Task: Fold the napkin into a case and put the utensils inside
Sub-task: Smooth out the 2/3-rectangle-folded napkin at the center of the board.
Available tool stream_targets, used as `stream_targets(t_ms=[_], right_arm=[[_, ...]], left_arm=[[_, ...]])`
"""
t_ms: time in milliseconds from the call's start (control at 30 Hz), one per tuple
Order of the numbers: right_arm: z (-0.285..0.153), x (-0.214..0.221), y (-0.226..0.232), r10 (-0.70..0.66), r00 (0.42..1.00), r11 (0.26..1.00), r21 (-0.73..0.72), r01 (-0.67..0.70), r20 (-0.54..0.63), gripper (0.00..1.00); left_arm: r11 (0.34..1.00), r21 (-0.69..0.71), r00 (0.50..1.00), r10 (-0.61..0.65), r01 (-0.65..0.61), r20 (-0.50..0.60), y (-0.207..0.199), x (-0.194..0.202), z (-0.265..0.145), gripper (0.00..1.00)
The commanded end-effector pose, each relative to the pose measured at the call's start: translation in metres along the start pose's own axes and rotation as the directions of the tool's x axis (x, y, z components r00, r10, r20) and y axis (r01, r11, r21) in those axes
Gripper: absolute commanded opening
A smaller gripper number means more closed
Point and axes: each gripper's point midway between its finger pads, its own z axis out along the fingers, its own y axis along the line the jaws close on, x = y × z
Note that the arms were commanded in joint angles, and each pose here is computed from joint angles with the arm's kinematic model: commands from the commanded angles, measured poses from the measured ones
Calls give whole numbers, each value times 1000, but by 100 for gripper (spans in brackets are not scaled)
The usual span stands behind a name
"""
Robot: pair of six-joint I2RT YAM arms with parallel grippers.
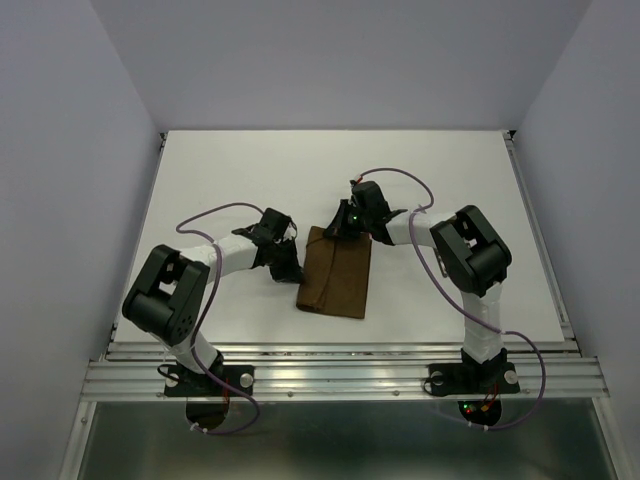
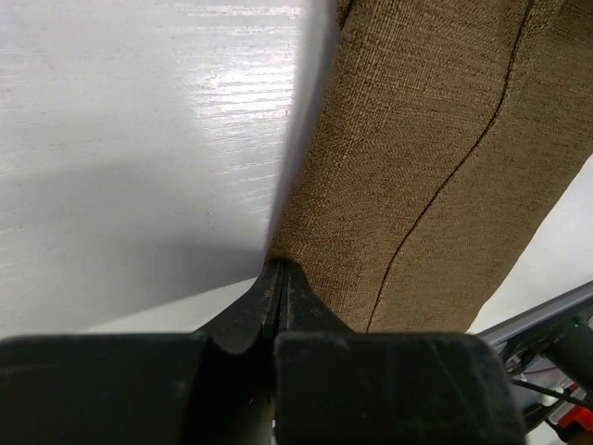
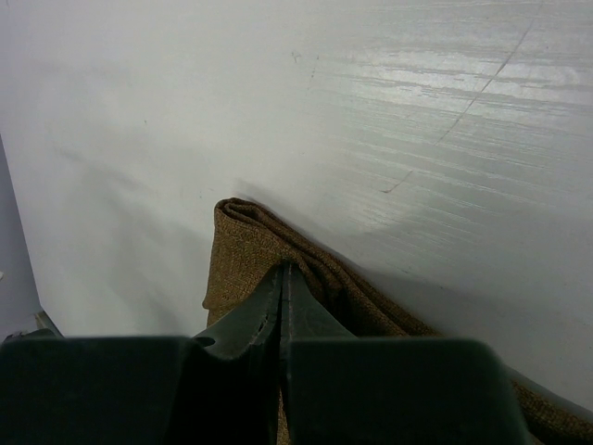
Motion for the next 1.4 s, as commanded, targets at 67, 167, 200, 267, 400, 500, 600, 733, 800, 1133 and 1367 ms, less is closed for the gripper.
stream_targets(t_ms=[67,167,200,267,400,500,600,733,800,1133,1367], right_arm=[[-1,5,-6,-19,1000,999,36,19,-13,1],[-2,4,-5,-24,1000,999,36,24,-11,1],[-2,4,-5,-22,1000,999,36,23,-11,1],[-2,4,-5,-22,1000,999,37,23,-12,1],[-2,4,-5,-16,1000,999,37,16,-12,1],[-2,4,-4,-15,1000,999,33,15,-12,1],[-2,4,-4,-17,1000,999,34,17,-11,1],[-2,3,-4,-16,1000,999,33,16,-10,1],[-2,4,-4,-17,1000,999,34,17,-11,1],[-5,3,-3,-18,1000,999,32,18,-7,1],[-4,2,-1,-14,1000,1000,27,14,-7,1]], left_arm=[[996,-87,1000,19,-19,-7,18,7,-1,0],[996,-81,997,34,-28,68,5,-10,-26,0],[997,-67,996,38,-32,85,-1,-15,-33,0],[999,-23,990,49,-46,130,-18,-25,-49,0],[998,18,991,58,-60,123,-31,-25,-56,0],[997,25,992,70,-73,101,-34,-18,-50,0],[996,25,995,85,-86,50,-32,0,-38,0],[997,-22,998,70,-70,2,-14,19,-24,0],[997,-45,998,64,-64,-13,-6,25,-17,0],[996,-23,996,86,-86,24,-20,20,-29,0],[997,9,997,77,-77,31,-26,25,-49,0]])
